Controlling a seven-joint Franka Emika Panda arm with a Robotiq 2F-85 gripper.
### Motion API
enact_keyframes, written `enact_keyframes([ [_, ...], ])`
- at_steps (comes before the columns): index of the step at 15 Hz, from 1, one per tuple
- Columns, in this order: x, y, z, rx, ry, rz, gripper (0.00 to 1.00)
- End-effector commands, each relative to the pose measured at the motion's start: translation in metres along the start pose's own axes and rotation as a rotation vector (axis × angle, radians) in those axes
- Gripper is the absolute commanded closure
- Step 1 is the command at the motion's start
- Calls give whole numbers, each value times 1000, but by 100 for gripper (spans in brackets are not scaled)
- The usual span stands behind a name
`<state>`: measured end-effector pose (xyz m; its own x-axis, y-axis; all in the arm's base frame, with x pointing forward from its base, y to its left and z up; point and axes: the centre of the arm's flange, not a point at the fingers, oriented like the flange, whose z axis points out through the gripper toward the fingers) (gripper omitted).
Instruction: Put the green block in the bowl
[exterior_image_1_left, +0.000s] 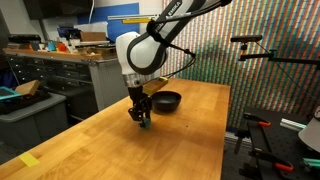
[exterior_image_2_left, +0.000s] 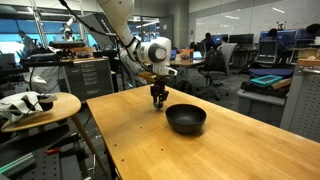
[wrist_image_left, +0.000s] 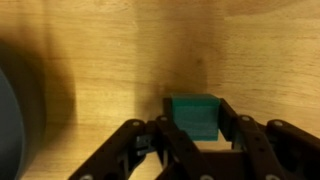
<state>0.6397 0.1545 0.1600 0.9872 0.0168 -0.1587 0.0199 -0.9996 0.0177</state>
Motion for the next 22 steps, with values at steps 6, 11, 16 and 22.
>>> enact_keyframes([
  [6, 13, 24, -43, 4, 55, 19, 79],
  [11, 11, 52, -68, 6, 94, 63, 79],
  [16, 4, 78, -95, 9, 135, 108, 79],
  [22, -14, 111, -112, -1, 151, 162, 79],
])
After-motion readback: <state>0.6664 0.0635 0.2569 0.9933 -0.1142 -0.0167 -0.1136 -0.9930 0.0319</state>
